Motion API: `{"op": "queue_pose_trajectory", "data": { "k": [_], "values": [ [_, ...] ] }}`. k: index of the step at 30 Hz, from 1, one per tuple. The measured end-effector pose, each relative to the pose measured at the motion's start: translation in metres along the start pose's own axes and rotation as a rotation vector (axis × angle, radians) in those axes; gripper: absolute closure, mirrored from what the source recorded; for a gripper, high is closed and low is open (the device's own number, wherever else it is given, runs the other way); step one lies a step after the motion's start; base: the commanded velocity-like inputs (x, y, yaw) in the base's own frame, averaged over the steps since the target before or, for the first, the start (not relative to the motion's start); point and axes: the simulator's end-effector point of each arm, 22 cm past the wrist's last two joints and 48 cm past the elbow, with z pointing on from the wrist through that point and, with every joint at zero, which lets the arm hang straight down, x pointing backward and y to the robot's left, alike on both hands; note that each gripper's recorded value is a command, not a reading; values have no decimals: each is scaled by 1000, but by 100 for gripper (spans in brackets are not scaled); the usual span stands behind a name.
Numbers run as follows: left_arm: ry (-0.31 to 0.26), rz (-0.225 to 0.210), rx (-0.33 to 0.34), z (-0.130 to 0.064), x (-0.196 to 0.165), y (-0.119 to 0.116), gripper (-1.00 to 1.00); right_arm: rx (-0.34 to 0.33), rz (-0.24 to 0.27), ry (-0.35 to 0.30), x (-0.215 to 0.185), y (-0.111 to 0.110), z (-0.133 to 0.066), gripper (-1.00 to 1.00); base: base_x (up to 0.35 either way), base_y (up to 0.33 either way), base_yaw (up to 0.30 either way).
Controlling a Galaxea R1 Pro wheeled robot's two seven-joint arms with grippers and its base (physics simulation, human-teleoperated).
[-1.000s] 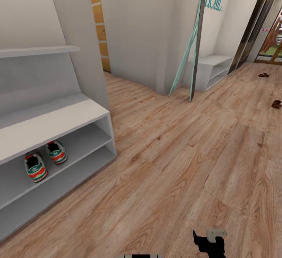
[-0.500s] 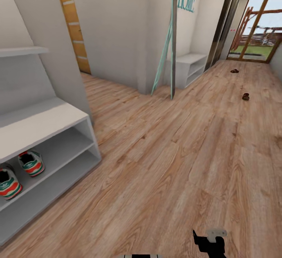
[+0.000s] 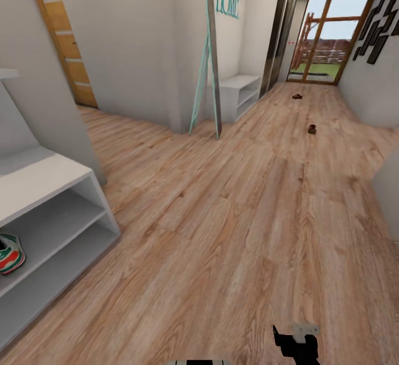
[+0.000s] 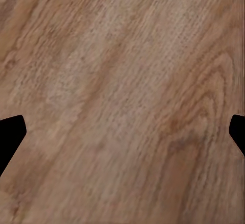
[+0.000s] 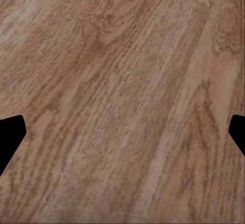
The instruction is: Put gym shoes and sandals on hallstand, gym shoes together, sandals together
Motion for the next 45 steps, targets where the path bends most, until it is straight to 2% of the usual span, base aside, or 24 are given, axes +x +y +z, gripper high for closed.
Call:
{"op": "queue_pose_trajectory", "data": {
  "k": [16,45],
  "values": [
    [-1,-1,-1,0,-1,0,-100,1,-1,0,0,-1,0,-100,19,0,-300],
    [-6,-8,-8,0,-2,2,-100,0,0,-1,0,0,0,-100,332,0,-300]
  ]
}}
